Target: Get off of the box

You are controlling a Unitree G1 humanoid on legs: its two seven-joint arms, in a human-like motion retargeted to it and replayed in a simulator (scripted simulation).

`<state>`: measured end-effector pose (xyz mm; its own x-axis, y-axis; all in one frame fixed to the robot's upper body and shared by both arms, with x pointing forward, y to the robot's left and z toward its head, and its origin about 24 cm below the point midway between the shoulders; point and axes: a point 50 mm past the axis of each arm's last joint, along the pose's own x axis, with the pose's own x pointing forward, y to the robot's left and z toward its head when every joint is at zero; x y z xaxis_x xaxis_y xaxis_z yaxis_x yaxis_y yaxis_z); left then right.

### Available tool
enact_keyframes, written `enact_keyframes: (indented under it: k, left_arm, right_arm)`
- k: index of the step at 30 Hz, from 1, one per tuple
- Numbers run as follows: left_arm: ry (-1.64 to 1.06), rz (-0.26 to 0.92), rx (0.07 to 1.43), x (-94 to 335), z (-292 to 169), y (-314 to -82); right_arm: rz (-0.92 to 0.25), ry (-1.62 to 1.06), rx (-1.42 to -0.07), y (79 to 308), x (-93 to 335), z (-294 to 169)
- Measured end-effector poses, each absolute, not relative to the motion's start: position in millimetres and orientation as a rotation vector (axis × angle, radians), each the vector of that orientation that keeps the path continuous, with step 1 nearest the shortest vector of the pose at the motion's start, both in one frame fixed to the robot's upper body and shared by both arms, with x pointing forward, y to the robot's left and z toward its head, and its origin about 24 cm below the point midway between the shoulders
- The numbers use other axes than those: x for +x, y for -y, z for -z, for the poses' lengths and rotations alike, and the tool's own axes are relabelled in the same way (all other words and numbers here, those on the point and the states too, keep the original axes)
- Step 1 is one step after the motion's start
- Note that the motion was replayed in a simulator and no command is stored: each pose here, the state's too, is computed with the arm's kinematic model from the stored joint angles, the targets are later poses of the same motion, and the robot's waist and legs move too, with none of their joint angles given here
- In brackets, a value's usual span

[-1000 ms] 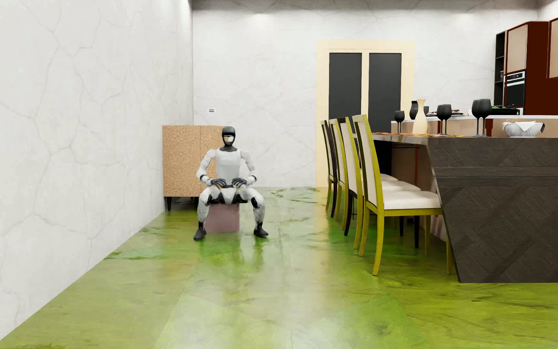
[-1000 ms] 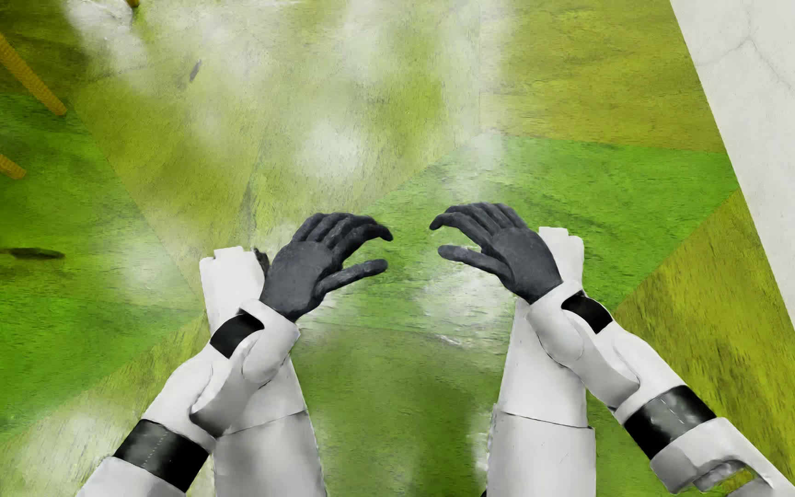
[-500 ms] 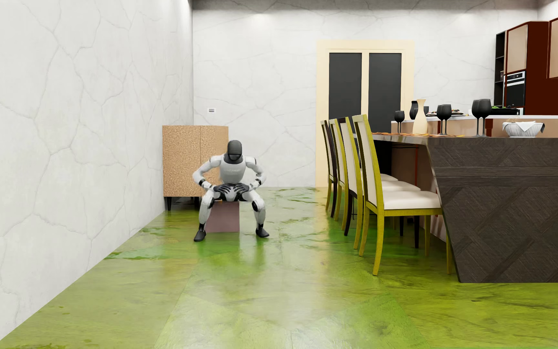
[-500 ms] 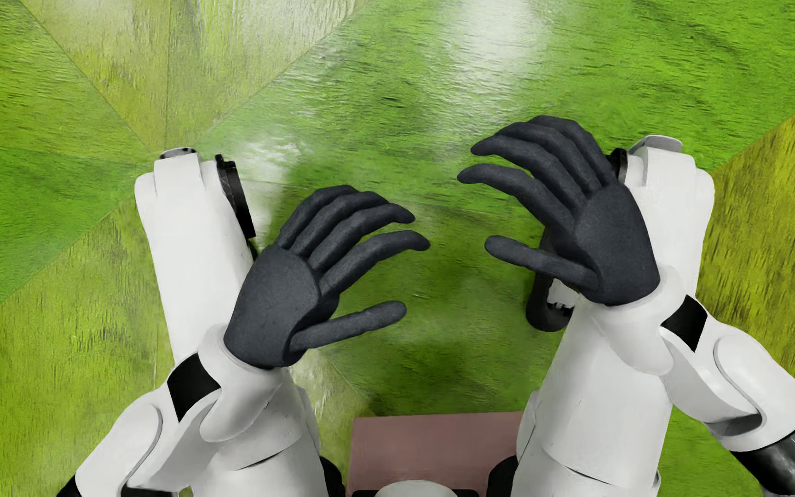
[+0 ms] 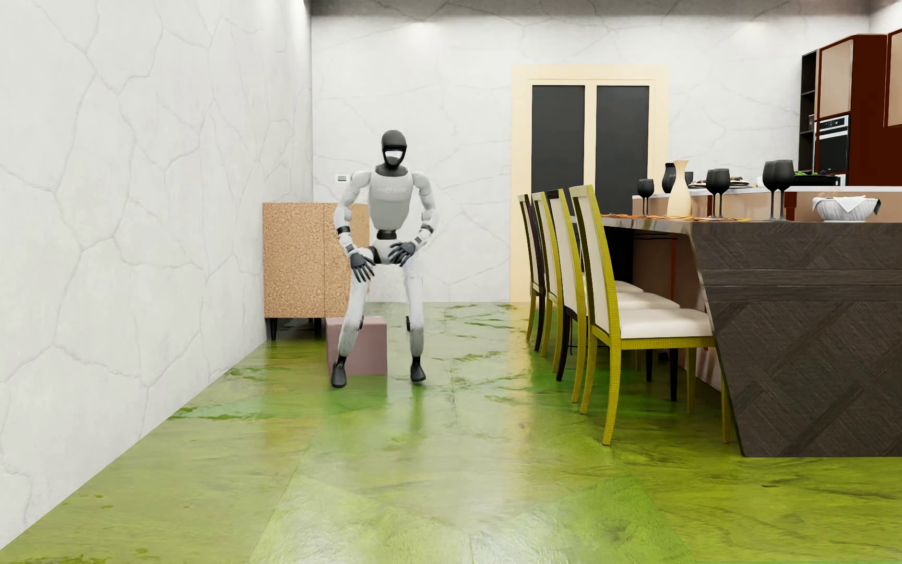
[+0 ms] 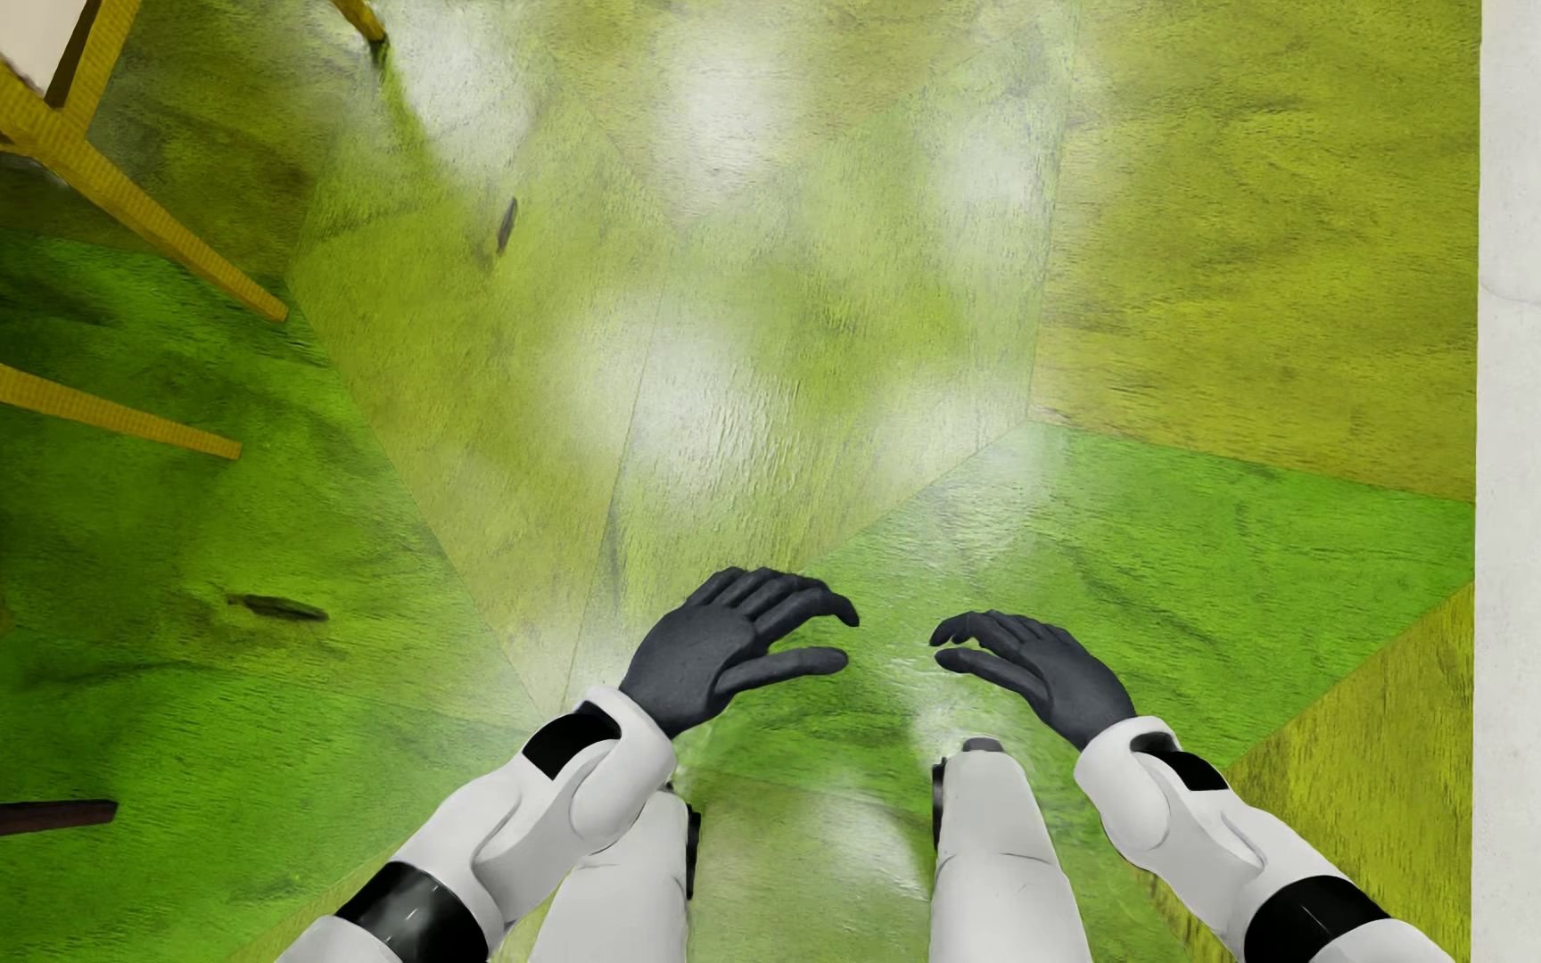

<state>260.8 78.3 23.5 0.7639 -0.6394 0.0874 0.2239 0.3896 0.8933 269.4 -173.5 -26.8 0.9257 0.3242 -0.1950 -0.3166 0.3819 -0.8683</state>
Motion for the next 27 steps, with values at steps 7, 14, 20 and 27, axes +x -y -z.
enact_keyframes:
  k: [7, 14, 20, 27]
  left_arm:
    - [0.487, 0.39, 1.012, 268, -50, -107]
    - [0.248, 0.484, 1.15, 251, -21, -162]
    - [-0.542, 0.072, 1.033, 163, 106, -237]
    - [-0.909, 0.154, 0.897, 84, 131, -276]
  right_arm:
    - [-0.035, 0.016, -0.911, 181, 267, 20]
    - [0.095, -0.359, -0.802, 229, 215, 70]
    - [-0.099, -0.272, -1.023, 246, 233, 51]
    - [-0.127, -0.101, -0.954, 219, 258, 25]
